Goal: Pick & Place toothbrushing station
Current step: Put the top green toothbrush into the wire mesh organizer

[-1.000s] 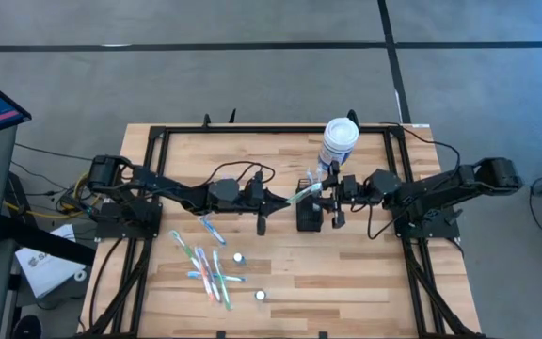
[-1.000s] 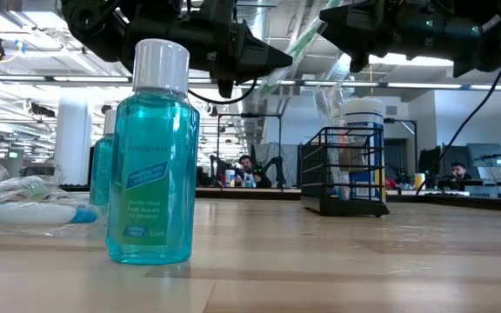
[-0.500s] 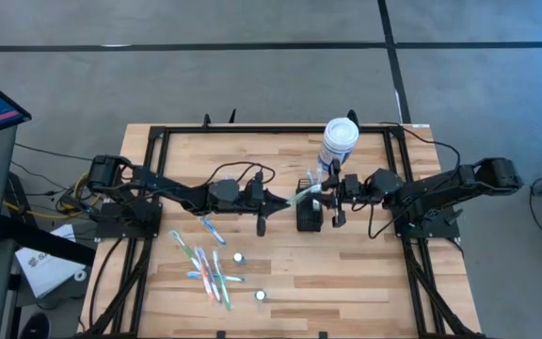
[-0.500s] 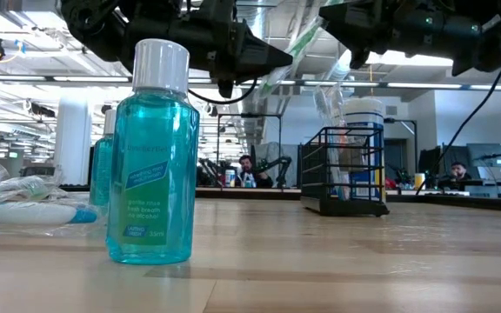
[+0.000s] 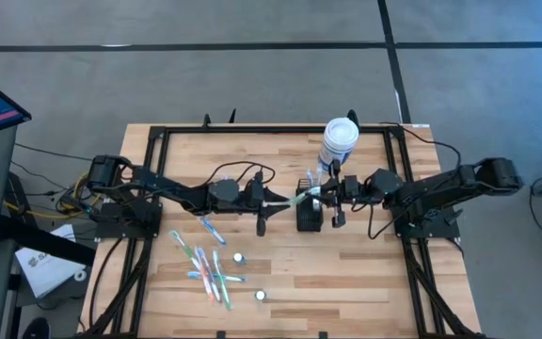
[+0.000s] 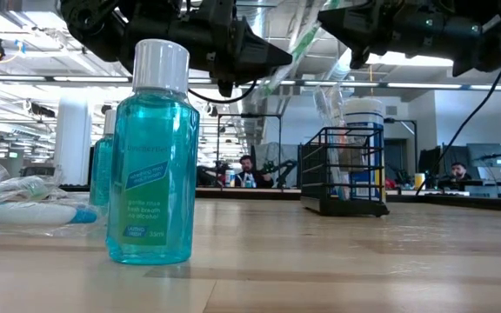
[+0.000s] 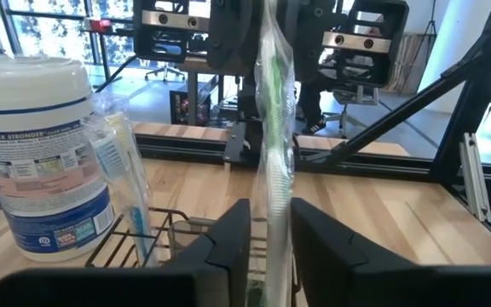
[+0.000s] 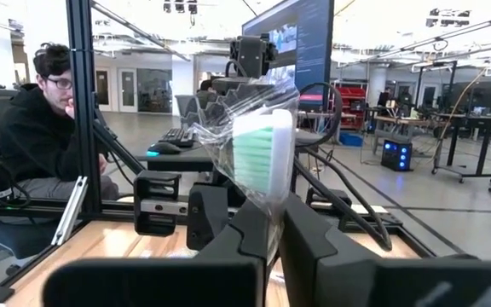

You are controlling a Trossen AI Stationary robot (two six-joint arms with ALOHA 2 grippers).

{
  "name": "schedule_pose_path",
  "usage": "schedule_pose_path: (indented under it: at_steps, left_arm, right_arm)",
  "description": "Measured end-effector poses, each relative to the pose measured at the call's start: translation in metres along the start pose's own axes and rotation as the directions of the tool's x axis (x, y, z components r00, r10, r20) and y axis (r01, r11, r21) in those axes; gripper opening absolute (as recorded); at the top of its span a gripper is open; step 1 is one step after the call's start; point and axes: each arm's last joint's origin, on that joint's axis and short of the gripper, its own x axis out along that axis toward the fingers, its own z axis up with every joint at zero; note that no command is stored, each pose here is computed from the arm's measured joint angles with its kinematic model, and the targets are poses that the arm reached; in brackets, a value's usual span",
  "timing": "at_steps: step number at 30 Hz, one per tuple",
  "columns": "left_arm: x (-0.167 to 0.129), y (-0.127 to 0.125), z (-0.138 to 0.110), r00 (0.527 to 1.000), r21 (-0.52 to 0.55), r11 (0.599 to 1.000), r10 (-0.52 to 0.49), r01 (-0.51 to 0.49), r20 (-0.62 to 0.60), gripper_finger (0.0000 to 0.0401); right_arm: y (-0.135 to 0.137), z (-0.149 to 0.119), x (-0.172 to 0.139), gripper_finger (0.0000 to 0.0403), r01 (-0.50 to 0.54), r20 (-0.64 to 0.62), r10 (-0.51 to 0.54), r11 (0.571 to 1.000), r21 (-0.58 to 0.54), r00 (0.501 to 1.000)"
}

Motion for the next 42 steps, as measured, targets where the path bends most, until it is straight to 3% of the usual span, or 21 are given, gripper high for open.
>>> schedule_pose_path:
  at_steps: [15, 28, 42]
  left_arm:
    - [-0.006, 0.000, 0.008, 1.000, 0.023, 1.000, 0.001, 0.000, -0.013, 0.0092]
    - [-0.011, -0.001, 0.011, 0.999, 0.021, 1.000, -0.002, 0.003, -0.041, 0.0092]
    - [-0.011, -0.001, 0.011, 0.999, 0.020, 1.000, -0.002, 0.003, -0.042, 0.0092]
  right_arm:
    - [-0.006, 0.017, -0.020, 0.0001, 0.038, -0.077, -0.037, 0.999, 0.003, 0.996]
    - [-0.010, 0.038, -0.057, 0.0000, 0.179, -0.138, -0.179, 0.984, -0.008, 0.974]
    - [-0.017, 0.036, -0.072, 0.0000, 0.298, -0.211, -0.296, 0.954, -0.023, 0.931]
